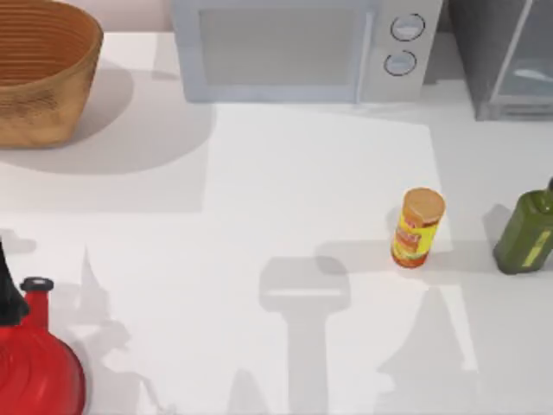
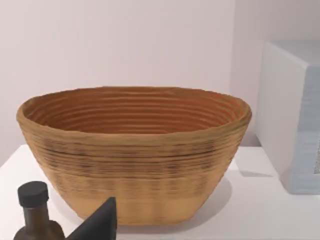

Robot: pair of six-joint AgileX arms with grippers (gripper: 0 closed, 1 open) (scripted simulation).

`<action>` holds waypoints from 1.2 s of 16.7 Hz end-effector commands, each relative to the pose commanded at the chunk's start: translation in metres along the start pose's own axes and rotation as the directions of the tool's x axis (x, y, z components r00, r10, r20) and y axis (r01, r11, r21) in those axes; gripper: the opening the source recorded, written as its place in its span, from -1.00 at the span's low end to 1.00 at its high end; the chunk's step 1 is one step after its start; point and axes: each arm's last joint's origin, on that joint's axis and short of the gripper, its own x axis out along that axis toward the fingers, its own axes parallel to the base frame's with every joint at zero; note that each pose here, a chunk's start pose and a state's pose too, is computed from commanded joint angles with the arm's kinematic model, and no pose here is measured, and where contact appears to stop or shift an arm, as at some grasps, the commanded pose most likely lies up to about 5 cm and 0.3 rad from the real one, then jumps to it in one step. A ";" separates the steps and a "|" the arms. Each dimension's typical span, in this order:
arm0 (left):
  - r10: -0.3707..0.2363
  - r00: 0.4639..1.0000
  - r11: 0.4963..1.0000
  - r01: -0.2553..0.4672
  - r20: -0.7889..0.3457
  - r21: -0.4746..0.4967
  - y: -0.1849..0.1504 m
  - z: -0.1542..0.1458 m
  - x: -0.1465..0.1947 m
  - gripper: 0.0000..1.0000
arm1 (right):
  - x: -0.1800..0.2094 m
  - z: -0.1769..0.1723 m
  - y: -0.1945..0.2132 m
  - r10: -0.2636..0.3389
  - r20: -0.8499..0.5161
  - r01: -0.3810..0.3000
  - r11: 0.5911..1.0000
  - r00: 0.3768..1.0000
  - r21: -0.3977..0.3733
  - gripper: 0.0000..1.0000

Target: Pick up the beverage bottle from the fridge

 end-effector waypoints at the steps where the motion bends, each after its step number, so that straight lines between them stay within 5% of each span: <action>1: 0.000 1.000 1.000 0.000 0.000 0.000 0.000 0.000 0.000 1.00 | 0.005 -0.005 -0.006 0.000 -0.007 0.000 1.000 1.000 0.003 1.00; 10: 0.000 1.000 1.000 0.000 0.000 0.000 0.000 0.000 0.000 1.00 | 0.026 -0.049 -0.050 -0.002 0.003 0.002 1.000 1.000 0.004 1.00; 20: 0.000 1.000 1.000 0.000 0.000 0.000 0.000 0.000 0.000 1.00 | 0.035 -0.054 -0.054 0.006 0.003 -0.006 1.000 1.000 0.002 1.00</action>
